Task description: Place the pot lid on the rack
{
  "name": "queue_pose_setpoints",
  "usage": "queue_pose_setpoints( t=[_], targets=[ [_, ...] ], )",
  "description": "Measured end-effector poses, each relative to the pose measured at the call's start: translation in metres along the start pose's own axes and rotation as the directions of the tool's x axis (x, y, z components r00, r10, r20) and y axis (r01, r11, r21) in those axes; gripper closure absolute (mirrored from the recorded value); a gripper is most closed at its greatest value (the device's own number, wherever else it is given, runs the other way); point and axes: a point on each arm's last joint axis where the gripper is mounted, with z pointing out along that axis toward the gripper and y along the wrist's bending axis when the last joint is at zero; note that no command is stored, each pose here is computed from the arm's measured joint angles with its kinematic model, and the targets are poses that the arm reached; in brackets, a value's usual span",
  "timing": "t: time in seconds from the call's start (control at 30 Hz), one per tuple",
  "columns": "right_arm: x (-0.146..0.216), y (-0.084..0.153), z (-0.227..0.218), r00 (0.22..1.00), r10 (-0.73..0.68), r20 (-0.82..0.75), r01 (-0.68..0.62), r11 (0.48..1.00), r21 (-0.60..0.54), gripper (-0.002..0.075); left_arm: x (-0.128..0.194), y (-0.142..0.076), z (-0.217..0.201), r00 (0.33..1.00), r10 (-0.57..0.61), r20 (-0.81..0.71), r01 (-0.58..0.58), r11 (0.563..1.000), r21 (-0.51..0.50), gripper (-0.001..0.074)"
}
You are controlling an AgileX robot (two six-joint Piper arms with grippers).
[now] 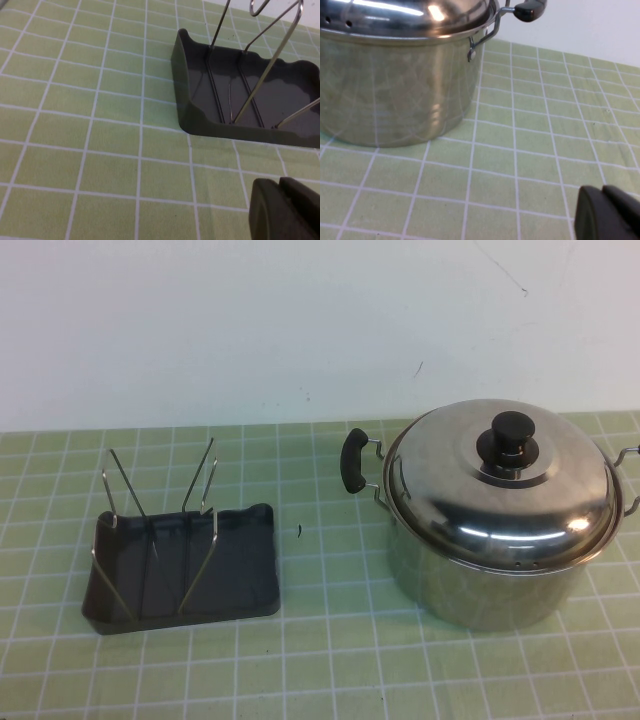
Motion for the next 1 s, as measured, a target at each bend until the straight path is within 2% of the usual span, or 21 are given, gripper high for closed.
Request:
queue_pose_setpoints(
  t=[0.33,0.6,1.0],
  targets=[
    [0.0000,-0.0001,0.0000,1.000,-0.002,0.000,0.002,1.000,0.001,0.0727,-0.0008,-0.0004,-0.0019,1.000,-0.005,0.025,0.004,1.000,0.009,0.0734],
    [0.0000,-0.0001,0.0000,1.000,-0.002,0.000,0.002,1.000,0.001,0.0727,-0.0025,-0.0037,-0.0077,0.992,-0.088,0.088,0.082,0.994,0.070,0.0735],
    [0.0000,-0.0001,0.0000,1.000,-0.002,0.000,0.002,1.000,0.001,0.0727,-0.0029,-0.0038,-0.0081,0.992,-0.090,0.090,0.084,0.994,0.072,0.0736]
  ],
)
